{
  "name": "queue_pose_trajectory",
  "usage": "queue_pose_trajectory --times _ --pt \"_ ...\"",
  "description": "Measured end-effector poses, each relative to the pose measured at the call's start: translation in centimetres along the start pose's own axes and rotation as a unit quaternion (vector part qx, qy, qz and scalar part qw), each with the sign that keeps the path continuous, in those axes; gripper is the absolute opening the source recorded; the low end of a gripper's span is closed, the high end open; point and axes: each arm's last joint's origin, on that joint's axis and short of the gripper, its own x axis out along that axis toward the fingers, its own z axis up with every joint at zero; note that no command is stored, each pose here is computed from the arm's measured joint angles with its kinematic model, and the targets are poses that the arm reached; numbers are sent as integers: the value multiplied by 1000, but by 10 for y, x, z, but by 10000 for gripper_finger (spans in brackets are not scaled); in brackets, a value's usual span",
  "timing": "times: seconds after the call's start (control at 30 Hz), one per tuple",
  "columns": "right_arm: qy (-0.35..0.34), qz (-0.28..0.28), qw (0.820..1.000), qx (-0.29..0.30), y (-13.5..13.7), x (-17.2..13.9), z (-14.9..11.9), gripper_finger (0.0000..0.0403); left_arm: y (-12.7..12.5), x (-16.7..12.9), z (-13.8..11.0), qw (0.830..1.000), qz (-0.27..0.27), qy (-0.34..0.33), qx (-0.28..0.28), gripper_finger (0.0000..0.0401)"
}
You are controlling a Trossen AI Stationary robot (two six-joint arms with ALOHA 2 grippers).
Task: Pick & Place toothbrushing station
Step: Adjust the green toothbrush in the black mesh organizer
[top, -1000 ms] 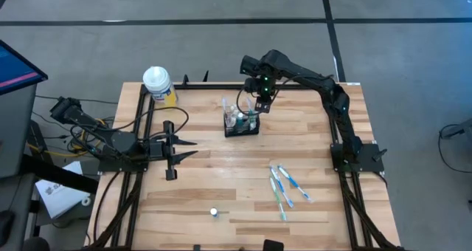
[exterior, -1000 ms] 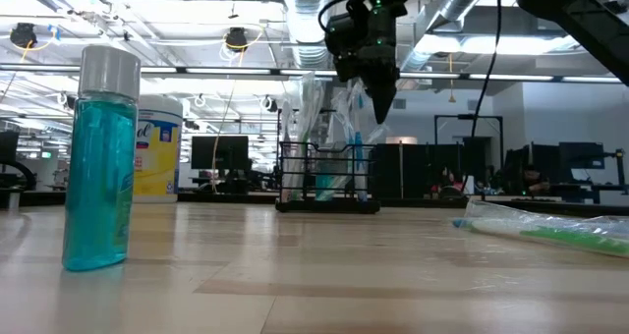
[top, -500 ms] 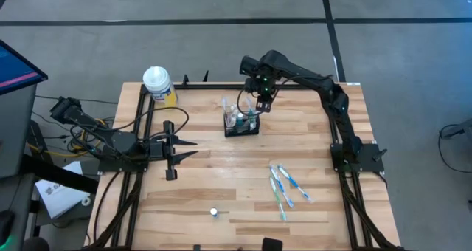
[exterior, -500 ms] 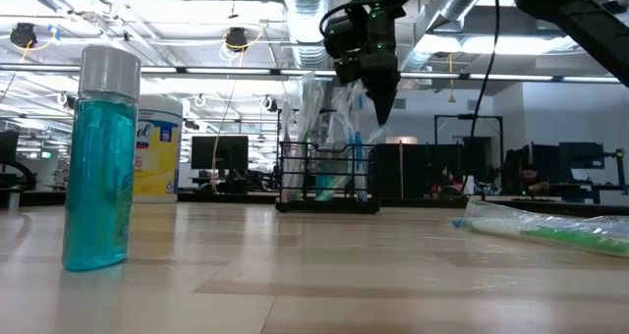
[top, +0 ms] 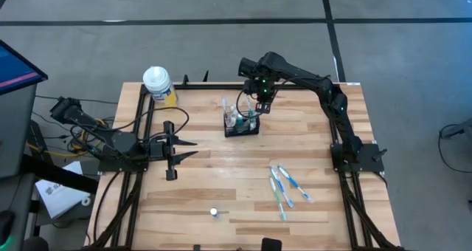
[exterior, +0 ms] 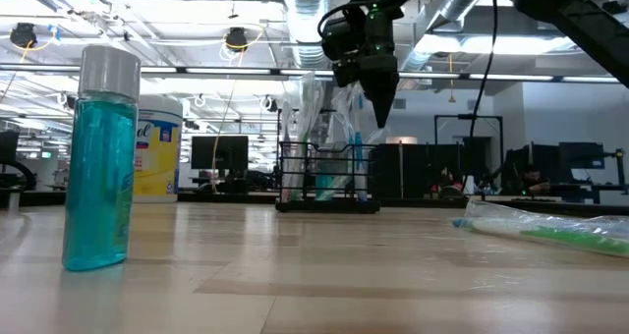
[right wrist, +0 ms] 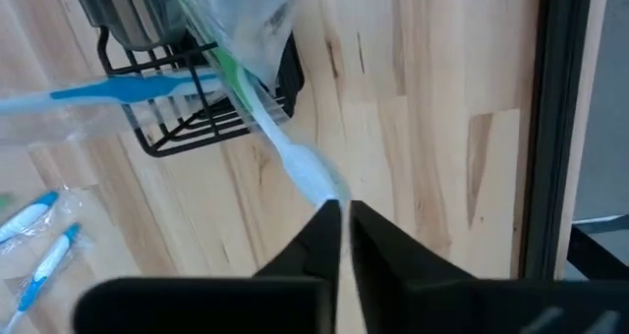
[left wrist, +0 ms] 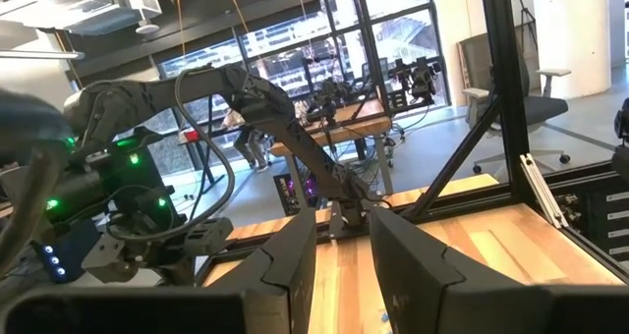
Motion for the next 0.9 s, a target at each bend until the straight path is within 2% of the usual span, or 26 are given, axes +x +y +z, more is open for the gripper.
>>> queue_pose_trajectory --times 0.6,0.9 --pt "11 -43 999 -19 3 -3 0 0 0 0 0 1000 0 2 1 92" --pt "-21 -77 997 -12 2 -25 -2 0 0 0 0 1000 0 2 2 92"
